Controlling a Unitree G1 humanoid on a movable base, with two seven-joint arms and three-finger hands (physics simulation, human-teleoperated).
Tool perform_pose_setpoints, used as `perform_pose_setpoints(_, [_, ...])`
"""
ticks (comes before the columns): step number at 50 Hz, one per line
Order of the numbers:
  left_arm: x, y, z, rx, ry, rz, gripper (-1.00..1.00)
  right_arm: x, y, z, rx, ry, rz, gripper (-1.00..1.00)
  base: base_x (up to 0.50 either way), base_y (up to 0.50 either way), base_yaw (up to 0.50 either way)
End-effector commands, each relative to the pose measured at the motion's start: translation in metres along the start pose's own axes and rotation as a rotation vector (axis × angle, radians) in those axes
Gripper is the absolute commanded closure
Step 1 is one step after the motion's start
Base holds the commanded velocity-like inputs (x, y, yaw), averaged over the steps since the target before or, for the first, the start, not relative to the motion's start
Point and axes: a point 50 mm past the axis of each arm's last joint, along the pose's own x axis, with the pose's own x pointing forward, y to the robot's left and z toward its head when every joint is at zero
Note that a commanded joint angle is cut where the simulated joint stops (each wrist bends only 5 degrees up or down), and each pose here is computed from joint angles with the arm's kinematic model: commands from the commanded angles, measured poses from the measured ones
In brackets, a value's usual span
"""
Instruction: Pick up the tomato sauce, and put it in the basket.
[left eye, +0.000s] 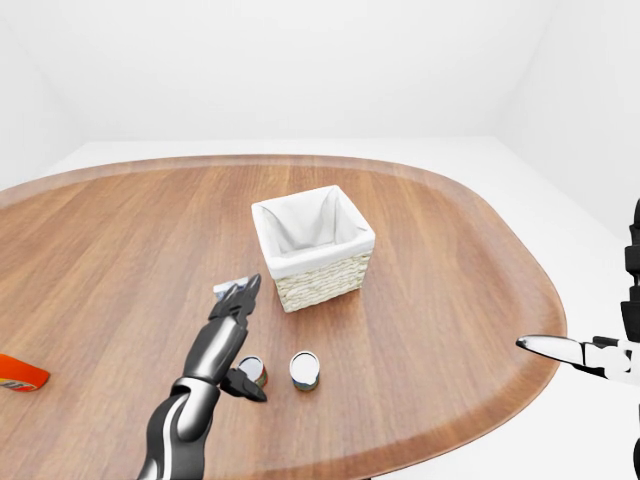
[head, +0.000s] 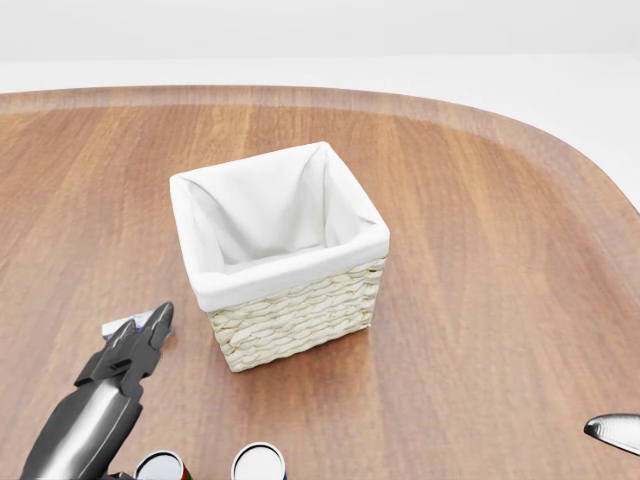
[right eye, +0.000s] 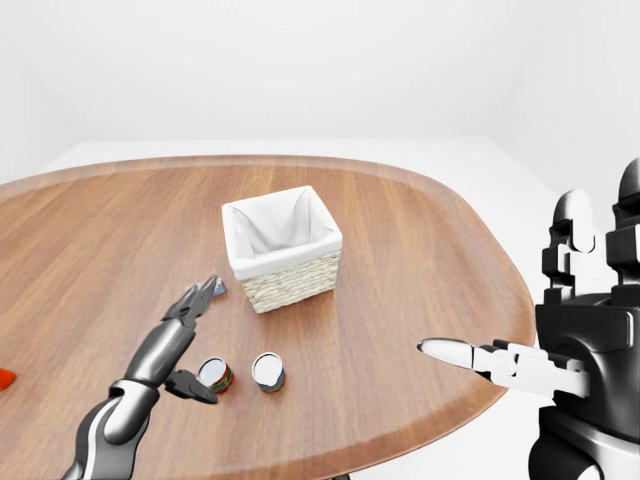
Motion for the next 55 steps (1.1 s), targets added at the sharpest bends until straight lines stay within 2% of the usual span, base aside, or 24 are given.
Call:
perform_pose_setpoints(1, [-0.016,-0.038,-0.034,0.119,0.182,-0.205,-1.00,0.000,0.000,0.000,0.001,0.000,0.000,-1.00,0.00,0.00,0.00])
perform_pose_setpoints(14, [-0.022,-0.049,-0.039,0.099,0.215,-0.277,-1.00,-0.002,0.000,-0.001,0.001,-0.004,-0.004,-1.00,0.00,0.00,0.00])
perform_pose_setpoints(30, [-0.016,-0.060,-0.046,0.118,0.230,-0.292,-1.00,-0.002,0.001,-0.001,0.000,-0.003,-0.003,-1.00,0.00,0.00,0.00])
perform_pose_setpoints(31, [-0.015,-0.068,-0.050,0.112,0.240,-0.314,-1.00,-0.002,0.001,-0.002,0.000,-0.001,-0.003,-1.00,0.00,0.00,0.00])
perform_pose_setpoints(39, [-0.007,-0.069,-0.053,0.129,0.236,-0.291,-1.00,-0.002,0.000,-0.002,-0.001,0.000,-0.003,-1.00,0.00,0.00,0.00])
perform_pose_setpoints(55, [-0.004,-0.067,-0.051,0.129,0.225,-0.280,-1.00,-0.001,0.000,0.000,0.000,-0.003,-0.002,-1.00,0.00,0.00,0.00])
